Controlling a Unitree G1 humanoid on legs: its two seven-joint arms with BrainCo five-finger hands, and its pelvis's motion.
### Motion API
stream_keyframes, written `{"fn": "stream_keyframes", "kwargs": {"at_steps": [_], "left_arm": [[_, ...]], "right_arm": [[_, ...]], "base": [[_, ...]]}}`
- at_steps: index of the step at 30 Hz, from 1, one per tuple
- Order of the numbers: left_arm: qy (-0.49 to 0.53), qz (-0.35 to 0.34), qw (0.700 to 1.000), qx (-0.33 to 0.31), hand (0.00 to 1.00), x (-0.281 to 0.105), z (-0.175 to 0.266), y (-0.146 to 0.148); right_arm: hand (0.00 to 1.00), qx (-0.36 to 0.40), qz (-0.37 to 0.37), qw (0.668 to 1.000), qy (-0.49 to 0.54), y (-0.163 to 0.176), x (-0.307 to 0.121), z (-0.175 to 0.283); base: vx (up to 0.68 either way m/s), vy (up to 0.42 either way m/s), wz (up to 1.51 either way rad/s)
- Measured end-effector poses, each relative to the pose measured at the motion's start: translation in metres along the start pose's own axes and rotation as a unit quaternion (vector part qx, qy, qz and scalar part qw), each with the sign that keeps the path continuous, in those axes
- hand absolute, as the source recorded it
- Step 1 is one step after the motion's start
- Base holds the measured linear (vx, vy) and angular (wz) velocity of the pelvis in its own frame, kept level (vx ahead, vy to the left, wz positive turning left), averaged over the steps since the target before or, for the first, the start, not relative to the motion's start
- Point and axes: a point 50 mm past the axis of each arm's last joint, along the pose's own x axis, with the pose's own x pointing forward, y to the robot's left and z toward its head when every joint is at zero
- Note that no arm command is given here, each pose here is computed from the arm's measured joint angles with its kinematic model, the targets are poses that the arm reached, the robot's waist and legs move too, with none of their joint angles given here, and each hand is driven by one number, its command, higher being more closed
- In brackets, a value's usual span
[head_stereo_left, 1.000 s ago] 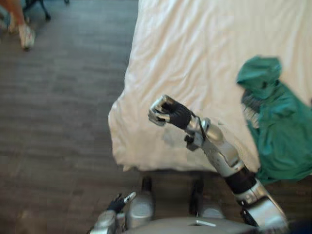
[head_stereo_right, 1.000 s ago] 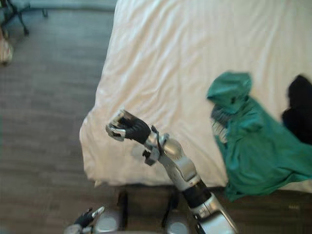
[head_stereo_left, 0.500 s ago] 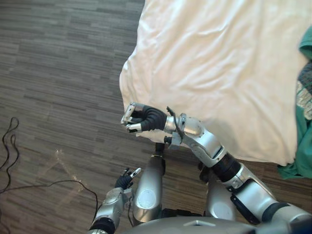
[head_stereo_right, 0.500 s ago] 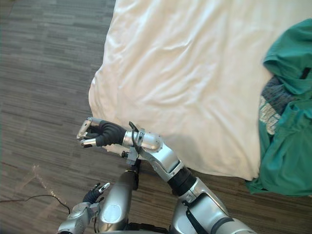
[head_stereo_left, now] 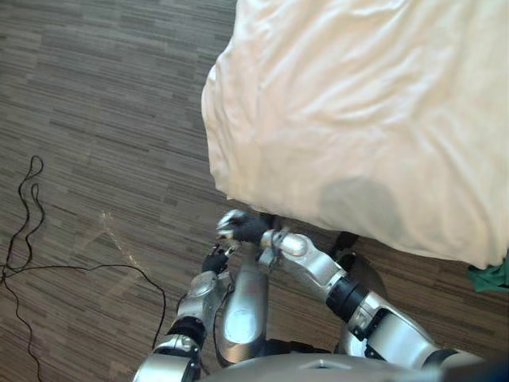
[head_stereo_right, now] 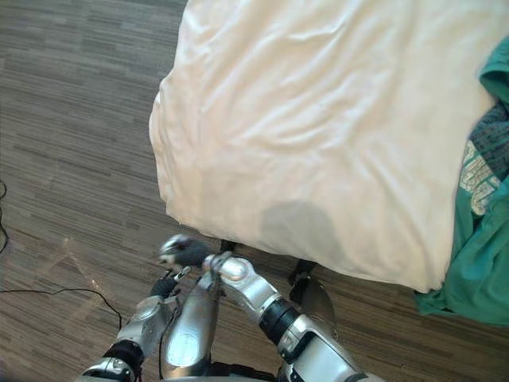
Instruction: Tidy the bed and pick cloth on bed and put in laundry
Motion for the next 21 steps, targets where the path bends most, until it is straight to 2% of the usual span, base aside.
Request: {"fn": "stream_keyframes", "kwargs": {"at_steps": [2, 4, 6, 9, 13, 17, 18, 21], "left_arm": [[0.001, -0.002, 1.000, -0.009, 0.00, 0.003, 0.008, -0.011], [0.002, -0.010, 0.999, -0.040, 0.00, 0.005, 0.016, -0.021], [-0.005, -0.022, 0.997, -0.074, 0.00, 0.005, 0.027, -0.035], [-0.010, -0.014, 0.993, -0.115, 0.00, 0.004, 0.034, -0.039], [-0.025, -0.019, 0.987, -0.156, 0.00, 0.002, 0.047, -0.044], [-0.023, -0.003, 0.984, -0.177, 0.00, 0.001, 0.051, -0.038], [-0.023, -0.002, 0.983, -0.180, 0.00, 0.001, 0.052, -0.037], [-0.025, 0.004, 0.983, -0.179, 0.00, 0.001, 0.051, -0.029]], "right_arm": [[1.00, 0.002, -0.095, 0.995, -0.027, -0.052, -0.013, 0.010], [1.00, -0.015, -0.127, 0.990, -0.053, -0.079, -0.022, 0.026], [1.00, -0.005, -0.128, 0.989, -0.074, -0.090, -0.030, 0.031], [1.00, 0.029, -0.121, 0.985, -0.115, -0.093, -0.034, 0.041], [1.00, 0.110, -0.145, 0.967, -0.177, -0.106, -0.053, 0.044], [1.00, 0.198, -0.196, 0.932, -0.234, -0.123, -0.078, 0.035], [1.00, 0.224, -0.231, 0.912, -0.255, -0.135, -0.095, 0.026], [1.00, 0.241, -0.280, 0.881, -0.295, -0.147, -0.126, 0.013]], "base": [[-0.07, -0.026, -0.17], [-0.05, -0.028, -0.14], [-0.03, -0.064, -0.10], [-0.02, -0.066, -0.13], [-0.02, -0.033, 0.07], [-0.02, 0.015, -0.17], [-0.01, 0.033, -0.27], [0.01, 0.054, -0.36]]}}
